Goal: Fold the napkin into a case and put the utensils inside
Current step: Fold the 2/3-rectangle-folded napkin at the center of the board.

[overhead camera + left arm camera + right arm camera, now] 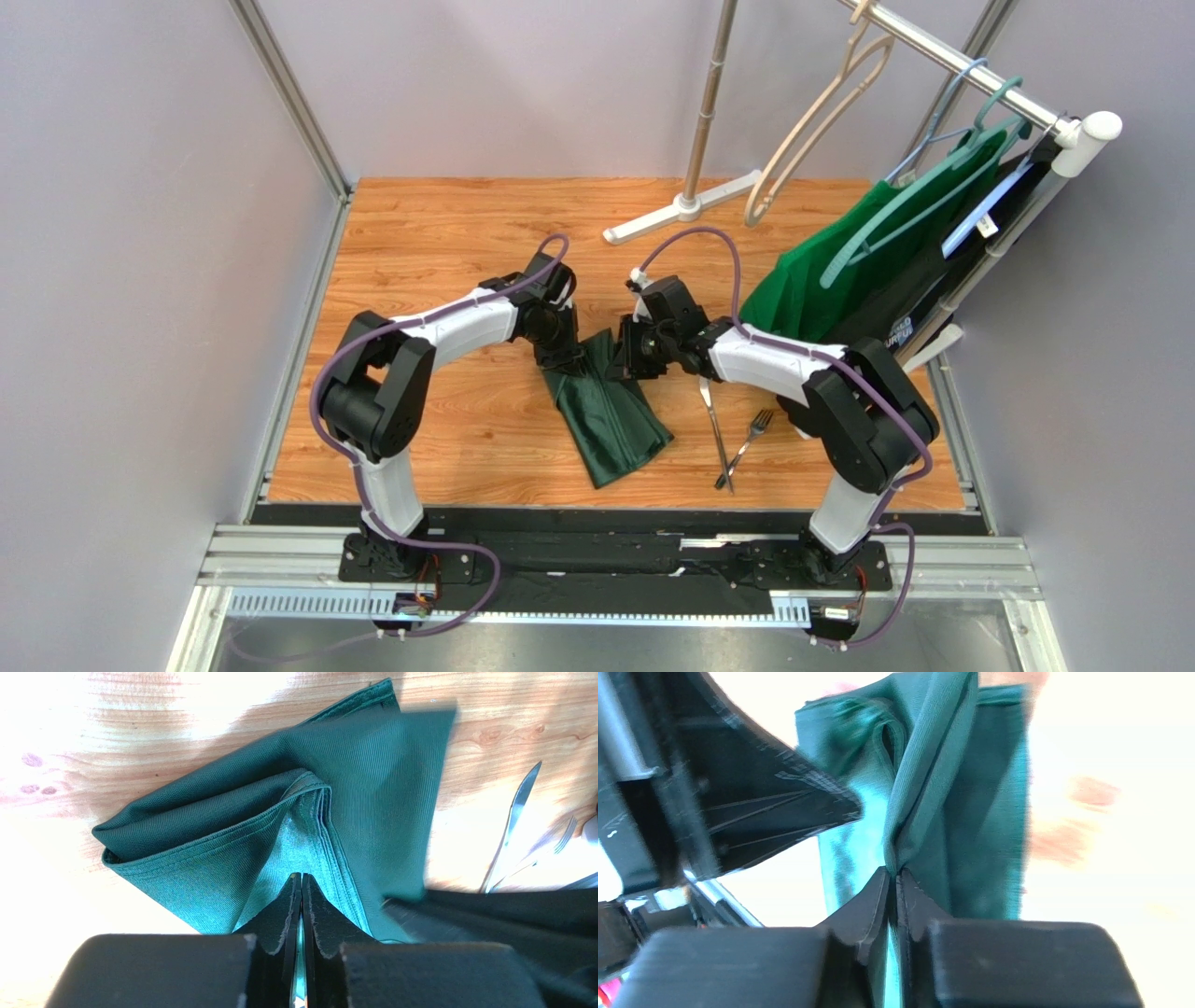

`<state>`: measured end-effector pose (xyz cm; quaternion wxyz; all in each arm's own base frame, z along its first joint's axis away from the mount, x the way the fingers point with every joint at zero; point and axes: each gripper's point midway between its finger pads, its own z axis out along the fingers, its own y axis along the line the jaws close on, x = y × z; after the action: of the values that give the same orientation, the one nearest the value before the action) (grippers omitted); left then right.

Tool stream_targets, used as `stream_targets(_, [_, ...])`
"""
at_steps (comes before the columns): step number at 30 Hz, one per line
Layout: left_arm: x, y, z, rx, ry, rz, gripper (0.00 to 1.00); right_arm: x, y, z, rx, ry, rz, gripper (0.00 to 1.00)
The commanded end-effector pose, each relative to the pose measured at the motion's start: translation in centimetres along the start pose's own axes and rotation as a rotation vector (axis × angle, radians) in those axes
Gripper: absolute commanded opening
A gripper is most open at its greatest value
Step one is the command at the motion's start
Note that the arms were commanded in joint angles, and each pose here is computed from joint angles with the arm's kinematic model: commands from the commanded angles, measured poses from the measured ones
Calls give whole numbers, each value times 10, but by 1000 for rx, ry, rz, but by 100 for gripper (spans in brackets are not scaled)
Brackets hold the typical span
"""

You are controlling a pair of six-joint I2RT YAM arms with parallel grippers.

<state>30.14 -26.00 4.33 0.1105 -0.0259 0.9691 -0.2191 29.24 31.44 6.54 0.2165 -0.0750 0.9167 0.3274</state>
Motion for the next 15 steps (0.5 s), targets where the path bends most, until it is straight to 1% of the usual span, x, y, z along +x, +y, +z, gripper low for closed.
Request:
stream_targets(1, [-4, -7, -17, 31, -32, 41, 11, -20, -17, -16, 45, -24, -44, 20])
stream_targets(2, [-4, -8, -21, 41, -39, 52, 15, -21, -23, -18, 58, -28, -40, 29])
stream_targets(3, [-1, -13, -24, 66, -31, 66, 18, -18, -31, -19, 71, -16, -41, 32])
stream_targets(4, [0, -17, -26, 85, -23, 93, 21, -14, -36, -21, 90, -4, -33, 41])
stream_targets(5, [1, -24, -31, 111, -23, 111, 28, -15, -41, -27, 100, -9, -22, 45])
stream_targets(6, [7, -33, -33, 136, -9, 137, 31, -13, -44, -31, 111, -7, -16, 48])
stream_targets(7, [12, -39, -35, 142, -5, 156, 33, -3, -55, -37, 158, 17, 13, 57])
stream_targets(8, [14, -46, -40, 155, -16, 170, 36, 1, -59, -42, 173, 23, 28, 61])
stream_targets(9, [17, -51, -42, 163, -13, 179, 36, 2, -54, -51, 162, 11, 26, 66])
stream_targets(10, [23, -61, -42, 185, -10, 186, 36, 22, -60, -54, 159, 48, 53, 75])
stream_targets(12, [30, -74, -45, 231, -14, 182, 37, 32, -50, -67, 90, 33, 44, 79])
stream_targets(13, [36, -80, -46, 242, -12, 190, 37, 48, -48, -69, 45, 60, 55, 80])
stream_targets(14, [41, -83, -48, 252, -16, 196, 37, 55, -44, -72, 16, 67, 53, 80])
stream_targets(15, [42, -87, -49, 255, -29, 200, 37, 54, -37, -75, -26, 47, 39, 80])
